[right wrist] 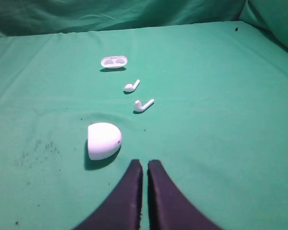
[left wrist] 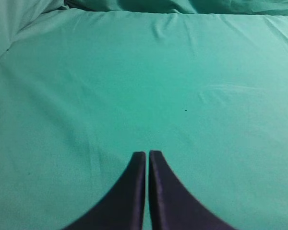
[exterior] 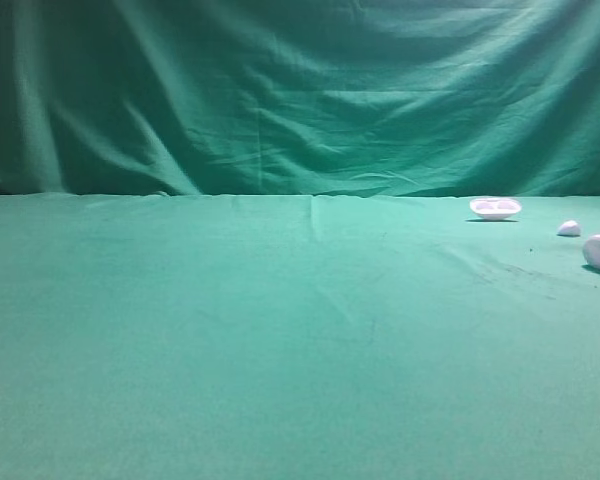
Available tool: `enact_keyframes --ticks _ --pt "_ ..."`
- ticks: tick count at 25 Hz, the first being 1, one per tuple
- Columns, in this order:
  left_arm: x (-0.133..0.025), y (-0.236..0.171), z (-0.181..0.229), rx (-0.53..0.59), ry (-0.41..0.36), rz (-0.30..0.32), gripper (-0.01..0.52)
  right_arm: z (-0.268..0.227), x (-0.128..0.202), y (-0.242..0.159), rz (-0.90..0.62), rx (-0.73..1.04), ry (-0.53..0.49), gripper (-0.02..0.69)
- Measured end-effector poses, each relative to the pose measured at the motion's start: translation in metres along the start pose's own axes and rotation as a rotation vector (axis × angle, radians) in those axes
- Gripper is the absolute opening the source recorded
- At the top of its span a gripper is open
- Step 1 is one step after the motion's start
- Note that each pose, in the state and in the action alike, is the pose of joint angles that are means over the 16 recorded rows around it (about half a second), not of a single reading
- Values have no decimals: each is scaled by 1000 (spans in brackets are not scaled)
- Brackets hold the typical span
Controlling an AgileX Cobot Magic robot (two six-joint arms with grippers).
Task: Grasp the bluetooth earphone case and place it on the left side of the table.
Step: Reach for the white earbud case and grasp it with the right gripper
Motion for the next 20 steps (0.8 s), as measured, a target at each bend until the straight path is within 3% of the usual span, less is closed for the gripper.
enact_keyframes --ticks 14,20 --pt "0 0 0 0 0 0 0 0 0 1 11 -10 -1 0" --pt "0 0 0 0 0 0 0 -1 -2 19 90 -128 -5 0"
Point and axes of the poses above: a point on each arm's last joint axis where the gripper is mounted, z pointing out along that axis toward the gripper, x along the wrist's bending axis when the last joint is at zero, y = z × x, the point moved 6 cm from there along z, pointing out along that axis toward the gripper, and after that the axes turned 6 degrees about -z, right-handed, at the moved point
